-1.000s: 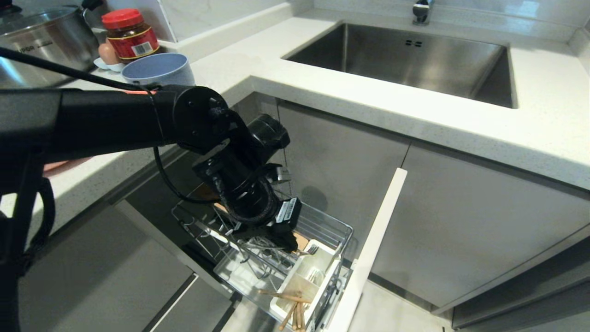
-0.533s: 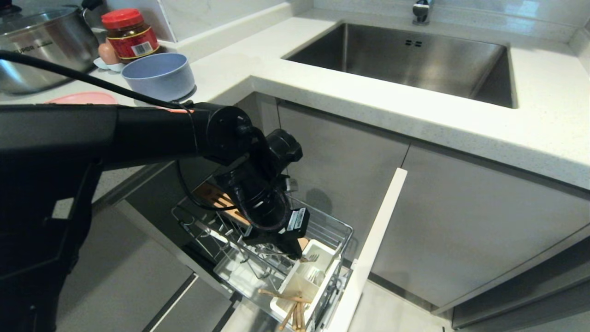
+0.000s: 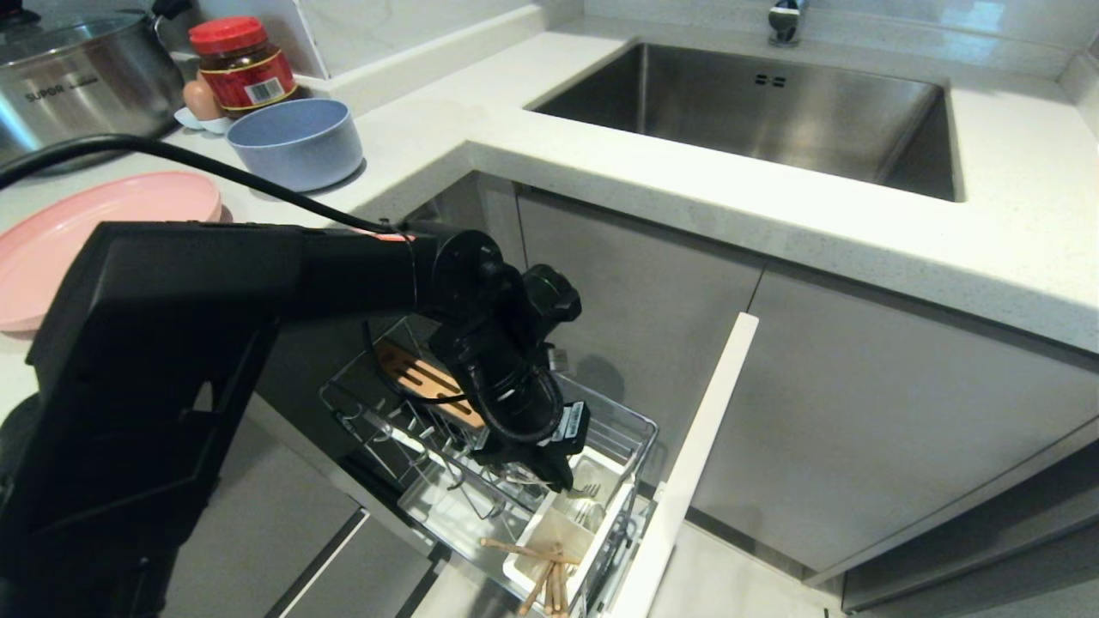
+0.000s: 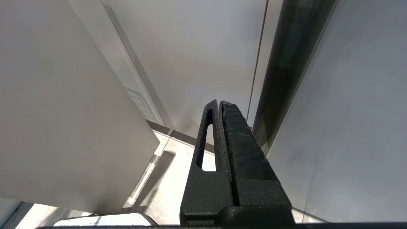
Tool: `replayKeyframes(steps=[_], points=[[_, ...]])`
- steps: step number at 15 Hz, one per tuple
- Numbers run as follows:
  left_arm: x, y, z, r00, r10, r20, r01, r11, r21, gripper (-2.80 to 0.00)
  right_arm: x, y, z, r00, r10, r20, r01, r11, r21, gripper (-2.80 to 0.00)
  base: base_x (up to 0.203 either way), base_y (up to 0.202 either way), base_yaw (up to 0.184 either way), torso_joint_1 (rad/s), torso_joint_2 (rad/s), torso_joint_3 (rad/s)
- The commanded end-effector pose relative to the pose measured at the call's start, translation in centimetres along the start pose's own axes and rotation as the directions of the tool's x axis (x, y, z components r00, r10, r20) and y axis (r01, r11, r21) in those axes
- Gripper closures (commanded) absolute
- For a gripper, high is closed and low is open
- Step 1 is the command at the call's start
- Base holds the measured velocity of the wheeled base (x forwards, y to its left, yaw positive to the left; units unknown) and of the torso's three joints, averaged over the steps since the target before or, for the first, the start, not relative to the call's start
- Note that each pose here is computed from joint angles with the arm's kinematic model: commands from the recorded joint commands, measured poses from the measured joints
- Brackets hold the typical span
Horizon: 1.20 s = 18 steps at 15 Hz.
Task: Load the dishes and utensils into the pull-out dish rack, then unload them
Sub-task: Pick up the fork and place it in the cupboard
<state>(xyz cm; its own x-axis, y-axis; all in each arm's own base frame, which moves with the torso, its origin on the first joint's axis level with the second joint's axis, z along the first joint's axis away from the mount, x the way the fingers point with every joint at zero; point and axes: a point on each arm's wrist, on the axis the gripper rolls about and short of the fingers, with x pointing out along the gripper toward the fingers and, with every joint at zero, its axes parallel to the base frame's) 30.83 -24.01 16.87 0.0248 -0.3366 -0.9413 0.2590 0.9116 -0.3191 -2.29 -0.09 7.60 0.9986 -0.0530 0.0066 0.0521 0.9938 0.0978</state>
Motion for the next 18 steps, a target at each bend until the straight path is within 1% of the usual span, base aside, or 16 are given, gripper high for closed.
replayKeyframes(steps=[1, 6, 18], points=[[1.0, 0.1, 0.4, 1.000, 0.004, -0.012, -0.004, 1.000, -0.005, 0.00, 0.0, 0.0, 0.0, 1.000, 0.000, 0.003, 0.000, 1.000, 0.001, 0.00, 0.000, 0.000, 0.000, 0.000, 0.00, 0.000], [2.3, 0.3, 0.9, 1.000, 0.017, -0.013, -0.017, 1.000, -0.004, 0.00, 0.0, 0.0, 0.0, 1.000, 0.000, 0.003, 0.000, 1.000, 0.001, 0.00, 0.000, 0.000, 0.000, 0.000, 0.00, 0.000], [2.8, 0.4, 1.2, 1.000, 0.025, -0.009, -0.025, 1.000, -0.001, 0.00, 0.0, 0.0, 0.0, 1.000, 0.000, 0.003, 0.000, 1.000, 0.001, 0.00, 0.000, 0.000, 0.000, 0.000, 0.00, 0.000]])
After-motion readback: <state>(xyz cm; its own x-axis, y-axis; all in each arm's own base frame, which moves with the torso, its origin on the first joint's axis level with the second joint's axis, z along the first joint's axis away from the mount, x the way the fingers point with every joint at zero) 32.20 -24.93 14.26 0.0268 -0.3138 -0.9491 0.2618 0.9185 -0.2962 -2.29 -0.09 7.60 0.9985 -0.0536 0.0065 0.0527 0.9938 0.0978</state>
